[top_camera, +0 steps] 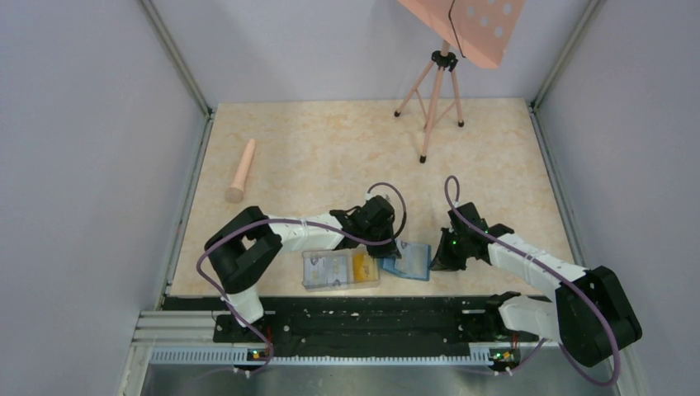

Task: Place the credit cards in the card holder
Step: Insert the credit card into the card holder.

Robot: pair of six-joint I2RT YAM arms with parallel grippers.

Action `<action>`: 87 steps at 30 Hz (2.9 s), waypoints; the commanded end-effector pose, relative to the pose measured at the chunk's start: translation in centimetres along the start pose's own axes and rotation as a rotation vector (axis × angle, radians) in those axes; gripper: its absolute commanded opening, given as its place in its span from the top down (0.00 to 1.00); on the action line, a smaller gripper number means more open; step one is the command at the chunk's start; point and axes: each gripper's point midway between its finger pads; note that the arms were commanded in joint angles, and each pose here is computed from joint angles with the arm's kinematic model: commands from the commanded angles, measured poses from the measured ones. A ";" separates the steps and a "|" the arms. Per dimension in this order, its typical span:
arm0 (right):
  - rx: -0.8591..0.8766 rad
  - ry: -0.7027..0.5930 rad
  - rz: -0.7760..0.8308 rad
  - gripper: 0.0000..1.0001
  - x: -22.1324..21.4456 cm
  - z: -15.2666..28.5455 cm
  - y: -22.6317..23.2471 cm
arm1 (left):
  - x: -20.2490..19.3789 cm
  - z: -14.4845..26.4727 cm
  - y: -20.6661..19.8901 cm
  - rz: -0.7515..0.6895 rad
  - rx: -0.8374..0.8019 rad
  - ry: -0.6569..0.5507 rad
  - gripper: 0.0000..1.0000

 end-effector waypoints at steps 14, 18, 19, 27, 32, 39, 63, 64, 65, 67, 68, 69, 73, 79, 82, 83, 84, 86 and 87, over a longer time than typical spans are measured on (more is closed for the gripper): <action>0.027 0.001 0.008 1.00 -0.1 -0.3 0.1 | -1.8 -0.2 4.2 -0.091 0.279 0.078 0.78; 0.027 0.001 0.008 1.00 -0.1 -0.3 0.2 | -1.5 0.2 4.3 -0.119 0.315 0.081 0.61; 0.027 0.002 0.008 1.00 -0.1 -0.3 0.1 | -1.6 0.2 4.4 -0.125 0.320 0.087 0.59; 0.030 0.002 0.008 1.00 -0.1 -0.3 0.2 | -1.5 -0.5 4.3 -0.178 0.369 0.104 0.38; 0.033 0.006 0.008 1.00 -0.2 -0.4 0.2 | -1.6 -1.0 3.5 -0.194 0.365 0.116 0.45; 0.035 0.009 0.010 1.00 -0.2 -0.5 0.2 | -2.9 -2.0 0.3 -0.173 0.195 0.177 0.52; 0.092 -0.010 0.027 1.00 0.0 0.1 1.2 | -1.7 -0.6 -4.4 -0.148 -0.064 0.078 0.42; 0.088 -0.013 0.026 1.00 0.0 0.2 1.2 | -1.6 -0.5 -3.7 -0.161 -0.018 0.075 0.41; 0.081 -0.021 0.024 1.00 0.2 0.3 1.1 | -1.4 -0.2 -3.1 -0.177 0.022 0.069 0.41; 0.067 -0.036 0.018 1.00 0.3 0.6 0.9 | -1.3 0.5 -1.6 -0.202 0.102 0.069 0.40; 0.062 -0.045 0.015 1.00 0.5 0.8 0.9 | -1.0 0.8 -1.2 -0.211 0.133 0.061 0.39; 0.059 -0.054 0.015 1.00 0.6 1.0 0.9 | -0.9 1.1 -0.7 -0.219 0.160 0.056 0.39; 0.061 -0.061 0.011 1.00 0.7 1.1 0.8 | -0.6 1.6 -0.1 -0.239 0.201 0.048 0.37; 0.059 -0.047 0.014 1.00 0.5 0.9 0.8 | -1.4 -0.1 -1.4 -0.229 0.125 0.099 0.40; 0.061 -0.042 0.014 1.00 0.3 0.8 0.7 | -1.9 -0.9 -2.3 -0.217 0.080 0.122 0.42; 0.061 -0.040 0.013 1.00 0.3 0.7 0.7 | -2.0 -1.1 -2.6 -0.212 0.062 0.130 0.43; 0.062 -0.037 0.014 1.00 0.3 0.7 0.7 | -2.1 -1.3 -3.2 -0.210 0.035 0.135 0.45; 0.065 -0.034 0.014 1.00 0.2 0.6 0.7 | -2.5 -1.4 -4.7 -0.212 -0.037 0.151 0.48; 0.067 -0.033 0.014 1.00 0.2 0.6 0.8 | -2.5 -1.4 -5.5 -0.214 -0.070 0.154 0.49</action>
Point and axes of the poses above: each gripper's point midway between its finger pads, its own z axis back along the fingers, its own y axis along the line the jaws close on, x = y × z, and after that the axes turned 3 degrees about -z, right-handed
